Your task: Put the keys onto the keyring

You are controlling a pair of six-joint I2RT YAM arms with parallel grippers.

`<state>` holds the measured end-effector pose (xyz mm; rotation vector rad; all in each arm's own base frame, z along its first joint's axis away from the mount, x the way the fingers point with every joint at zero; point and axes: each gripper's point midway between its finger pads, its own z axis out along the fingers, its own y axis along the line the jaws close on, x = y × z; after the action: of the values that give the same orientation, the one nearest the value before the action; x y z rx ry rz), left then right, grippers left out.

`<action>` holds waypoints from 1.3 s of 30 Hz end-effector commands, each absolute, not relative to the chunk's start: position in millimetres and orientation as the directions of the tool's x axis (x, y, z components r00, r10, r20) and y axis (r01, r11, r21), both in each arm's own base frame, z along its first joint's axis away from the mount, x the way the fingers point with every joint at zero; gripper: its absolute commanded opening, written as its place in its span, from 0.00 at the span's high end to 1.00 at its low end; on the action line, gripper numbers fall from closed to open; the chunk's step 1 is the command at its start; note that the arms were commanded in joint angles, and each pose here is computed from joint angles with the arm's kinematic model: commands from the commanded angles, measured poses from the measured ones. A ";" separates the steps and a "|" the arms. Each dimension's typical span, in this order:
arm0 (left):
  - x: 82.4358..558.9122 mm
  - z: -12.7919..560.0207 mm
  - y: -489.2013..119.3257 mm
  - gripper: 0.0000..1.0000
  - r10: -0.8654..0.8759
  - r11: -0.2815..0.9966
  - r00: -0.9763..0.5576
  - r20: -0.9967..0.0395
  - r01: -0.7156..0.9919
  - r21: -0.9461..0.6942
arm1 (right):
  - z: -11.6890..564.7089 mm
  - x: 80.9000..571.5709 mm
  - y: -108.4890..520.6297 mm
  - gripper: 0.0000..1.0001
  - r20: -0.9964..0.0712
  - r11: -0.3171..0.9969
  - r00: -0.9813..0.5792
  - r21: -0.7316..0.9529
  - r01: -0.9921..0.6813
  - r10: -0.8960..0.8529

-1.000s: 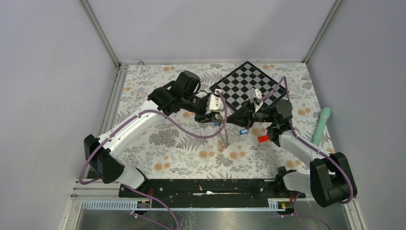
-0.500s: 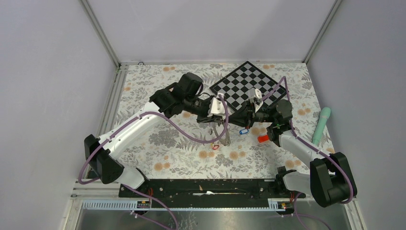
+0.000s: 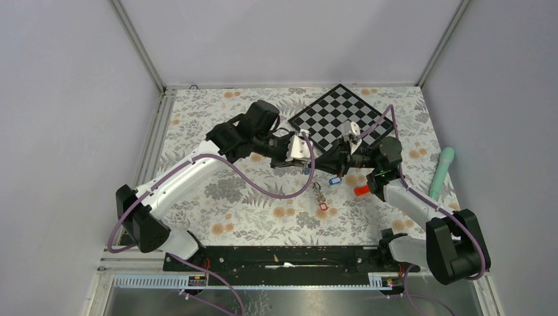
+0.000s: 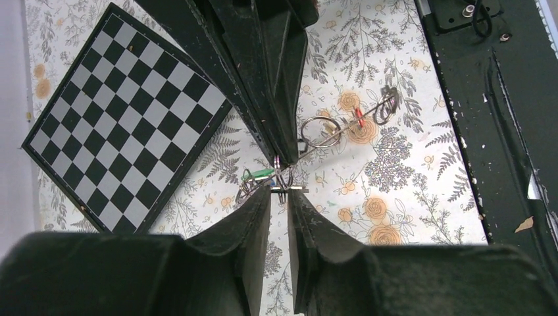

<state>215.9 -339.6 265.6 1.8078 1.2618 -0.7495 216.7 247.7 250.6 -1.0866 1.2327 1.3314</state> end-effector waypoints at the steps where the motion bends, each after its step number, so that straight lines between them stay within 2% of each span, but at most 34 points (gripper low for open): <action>1: 218.5 269.6 -340.5 0.76 0.463 -0.190 0.366 -0.807 0.930 0.313 | 280.0 220.2 246.3 1.00 -0.993 0.010 -0.010 0.011 -1.000 0.122; 10: 220.1 262.0 -341.0 0.77 0.478 -0.189 0.351 -0.806 0.936 0.296 | 280.7 220.1 246.2 1.00 -0.992 0.011 -0.007 0.008 -1.000 0.123; 14: 218.4 261.6 -342.8 0.80 0.471 -0.196 0.346 -0.811 0.938 0.286 | 279.7 220.0 246.2 1.00 -0.992 0.012 -0.009 0.010 -1.000 0.122; 17: 216.6 260.7 -343.8 0.85 0.466 -0.203 0.341 -0.816 0.939 0.277 | 279.2 220.9 245.9 1.00 -0.993 0.016 -0.009 0.011 -1.000 0.122; 21: 214.6 257.9 -343.6 1.00 0.466 -0.210 0.336 -0.819 0.941 0.267 | 280.6 226.0 245.9 1.00 -0.991 0.041 -0.022 0.027 -0.999 0.129; 39: 233.1 257.8 -352.7 1.00 0.525 -0.068 0.361 -0.770 0.920 0.385 | 278.2 258.1 246.0 1.00 -0.974 0.181 -0.159 0.188 -0.966 0.162</action>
<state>232.2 -343.3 239.8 1.7834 1.3392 -0.5867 237.7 246.4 243.5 -0.9216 1.3892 1.3352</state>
